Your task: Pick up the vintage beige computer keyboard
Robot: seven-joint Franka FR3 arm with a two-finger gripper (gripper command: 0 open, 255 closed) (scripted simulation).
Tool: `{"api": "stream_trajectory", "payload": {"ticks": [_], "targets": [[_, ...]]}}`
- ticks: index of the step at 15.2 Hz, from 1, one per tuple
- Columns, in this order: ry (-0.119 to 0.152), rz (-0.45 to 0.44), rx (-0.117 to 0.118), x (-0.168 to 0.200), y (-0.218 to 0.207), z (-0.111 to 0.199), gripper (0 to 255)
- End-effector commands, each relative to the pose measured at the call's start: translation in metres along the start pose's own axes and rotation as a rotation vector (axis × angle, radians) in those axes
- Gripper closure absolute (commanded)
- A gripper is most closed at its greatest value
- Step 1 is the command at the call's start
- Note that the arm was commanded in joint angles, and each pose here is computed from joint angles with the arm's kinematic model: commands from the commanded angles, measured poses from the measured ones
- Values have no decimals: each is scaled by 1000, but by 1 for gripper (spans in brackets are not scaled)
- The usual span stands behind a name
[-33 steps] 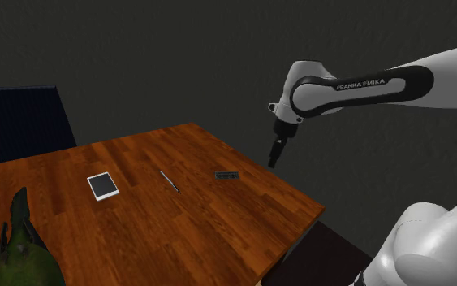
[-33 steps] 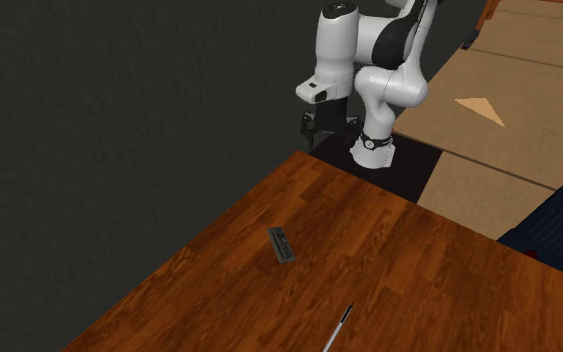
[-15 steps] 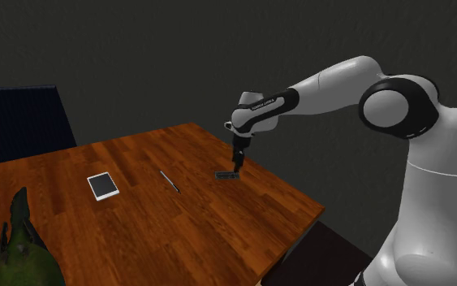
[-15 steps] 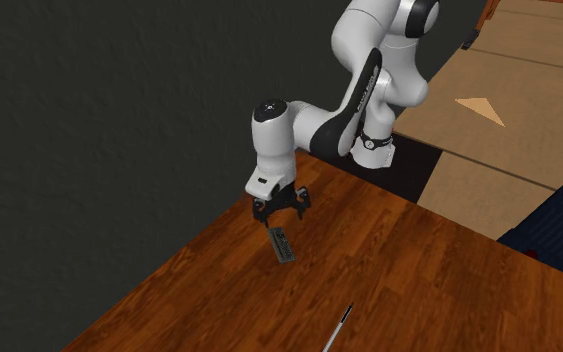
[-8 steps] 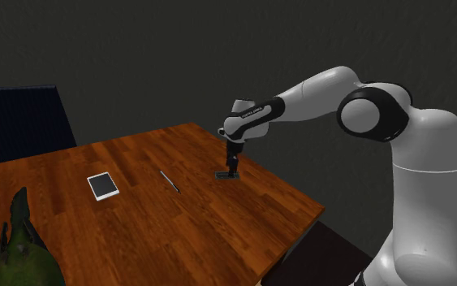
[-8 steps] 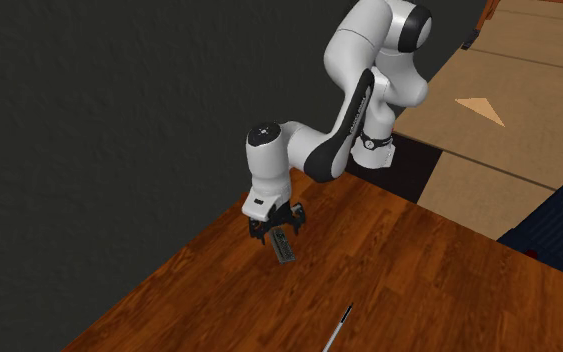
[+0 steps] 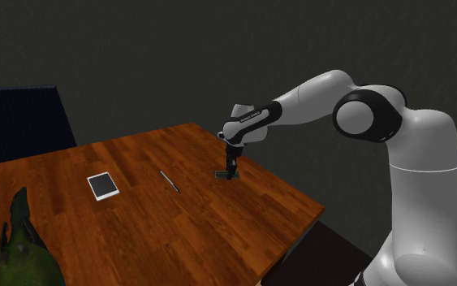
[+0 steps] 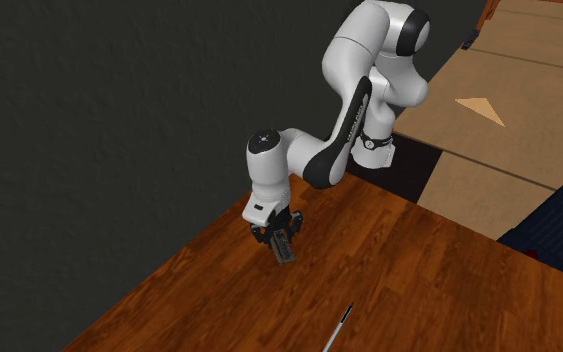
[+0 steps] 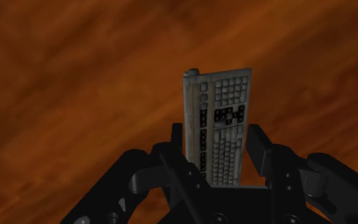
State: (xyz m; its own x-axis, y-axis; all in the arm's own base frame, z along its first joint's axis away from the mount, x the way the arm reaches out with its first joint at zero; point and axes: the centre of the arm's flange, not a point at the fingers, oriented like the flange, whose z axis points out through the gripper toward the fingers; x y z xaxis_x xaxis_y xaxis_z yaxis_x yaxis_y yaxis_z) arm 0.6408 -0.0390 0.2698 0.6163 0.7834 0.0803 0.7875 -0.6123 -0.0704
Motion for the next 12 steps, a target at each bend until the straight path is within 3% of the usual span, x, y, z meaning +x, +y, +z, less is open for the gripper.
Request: {"api": "stream_trajectory", "payload": {"ticks": [1,6,12], "targets": [[-1,0,2,0,0,2,255],[-1,0,2,0,-1,2,255],[-1,0,2,2,-3,-30,255]]}}
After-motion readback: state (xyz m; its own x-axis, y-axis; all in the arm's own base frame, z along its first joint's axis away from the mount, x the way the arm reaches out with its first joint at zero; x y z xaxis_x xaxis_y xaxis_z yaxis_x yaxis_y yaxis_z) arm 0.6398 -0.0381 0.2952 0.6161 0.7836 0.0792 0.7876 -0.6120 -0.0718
